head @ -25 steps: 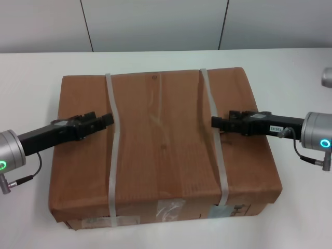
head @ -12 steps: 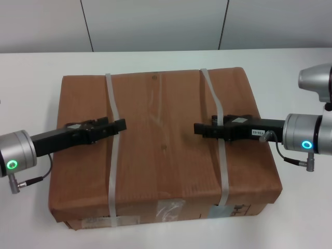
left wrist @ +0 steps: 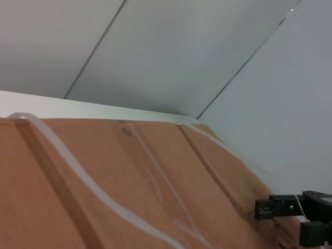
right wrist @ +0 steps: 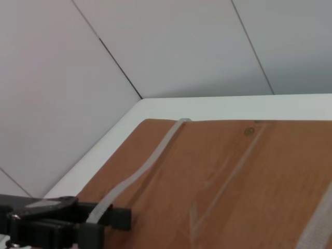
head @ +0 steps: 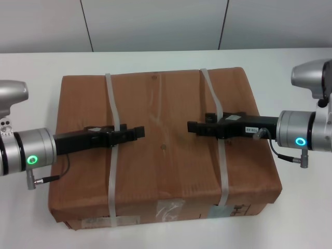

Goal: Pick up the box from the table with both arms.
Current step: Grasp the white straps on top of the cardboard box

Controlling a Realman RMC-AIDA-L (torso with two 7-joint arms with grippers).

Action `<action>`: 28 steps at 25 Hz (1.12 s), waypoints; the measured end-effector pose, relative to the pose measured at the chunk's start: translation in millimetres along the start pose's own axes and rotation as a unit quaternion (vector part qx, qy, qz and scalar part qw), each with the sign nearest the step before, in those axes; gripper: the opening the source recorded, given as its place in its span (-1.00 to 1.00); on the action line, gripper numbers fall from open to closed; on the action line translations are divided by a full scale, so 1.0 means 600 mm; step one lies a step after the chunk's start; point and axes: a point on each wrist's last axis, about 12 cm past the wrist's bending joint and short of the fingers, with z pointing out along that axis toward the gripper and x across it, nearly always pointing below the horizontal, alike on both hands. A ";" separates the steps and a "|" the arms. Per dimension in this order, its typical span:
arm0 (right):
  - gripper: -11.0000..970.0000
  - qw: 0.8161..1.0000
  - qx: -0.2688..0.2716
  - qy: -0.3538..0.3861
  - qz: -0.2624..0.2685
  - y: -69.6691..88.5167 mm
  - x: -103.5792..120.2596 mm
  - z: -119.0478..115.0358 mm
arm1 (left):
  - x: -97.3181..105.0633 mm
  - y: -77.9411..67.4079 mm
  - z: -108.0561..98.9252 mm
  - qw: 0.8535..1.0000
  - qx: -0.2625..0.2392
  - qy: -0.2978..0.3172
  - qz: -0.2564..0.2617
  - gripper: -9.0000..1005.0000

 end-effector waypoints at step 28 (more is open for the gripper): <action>0.25 0.999 -0.011 0.025 -0.041 0.018 -0.010 0.031 | -0.013 -0.011 0.034 1.000 0.002 0.029 0.008 0.37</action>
